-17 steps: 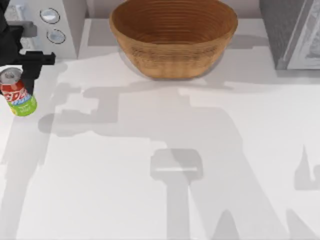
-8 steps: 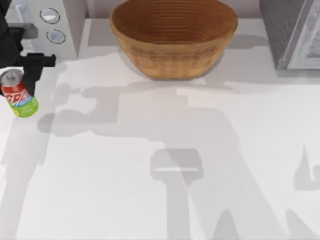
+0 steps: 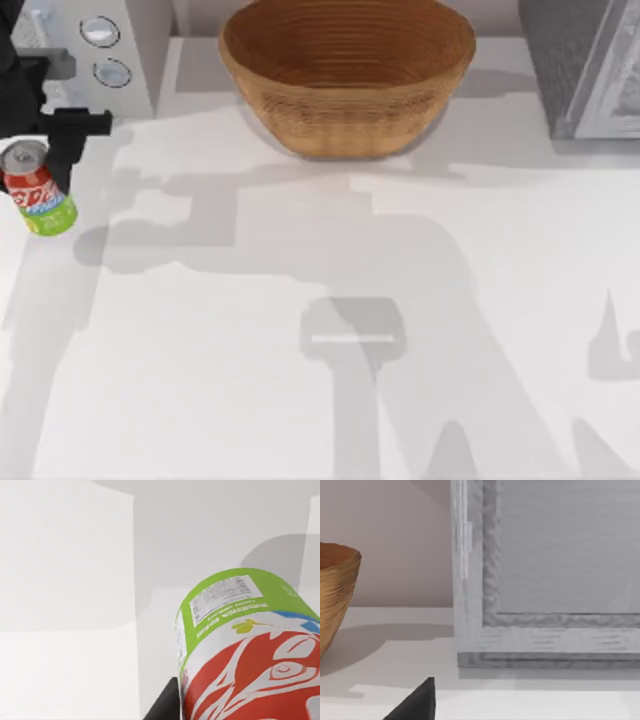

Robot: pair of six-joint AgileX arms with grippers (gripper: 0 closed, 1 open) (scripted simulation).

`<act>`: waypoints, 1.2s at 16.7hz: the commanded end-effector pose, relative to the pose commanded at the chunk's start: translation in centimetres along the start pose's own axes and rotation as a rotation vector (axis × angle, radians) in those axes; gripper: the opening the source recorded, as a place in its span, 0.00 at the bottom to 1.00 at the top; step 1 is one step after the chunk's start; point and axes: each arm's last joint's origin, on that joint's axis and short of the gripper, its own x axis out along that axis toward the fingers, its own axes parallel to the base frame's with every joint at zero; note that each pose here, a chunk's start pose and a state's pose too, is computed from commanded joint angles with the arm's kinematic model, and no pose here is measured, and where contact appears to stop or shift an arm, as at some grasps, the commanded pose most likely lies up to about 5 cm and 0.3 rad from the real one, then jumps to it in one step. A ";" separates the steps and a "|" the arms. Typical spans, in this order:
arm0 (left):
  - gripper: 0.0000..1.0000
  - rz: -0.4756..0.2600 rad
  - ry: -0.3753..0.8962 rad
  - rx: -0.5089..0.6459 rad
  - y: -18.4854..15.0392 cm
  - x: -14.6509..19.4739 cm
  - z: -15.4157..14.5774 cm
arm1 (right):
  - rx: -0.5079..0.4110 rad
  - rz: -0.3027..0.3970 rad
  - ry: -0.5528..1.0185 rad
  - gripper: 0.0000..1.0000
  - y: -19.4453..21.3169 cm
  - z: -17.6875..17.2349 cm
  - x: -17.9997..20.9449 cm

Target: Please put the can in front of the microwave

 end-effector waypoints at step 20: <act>1.00 0.000 0.002 0.001 -0.1 0.0 0.0 | 0.000 0.000 0.000 1.00 0.0 0.0 0.0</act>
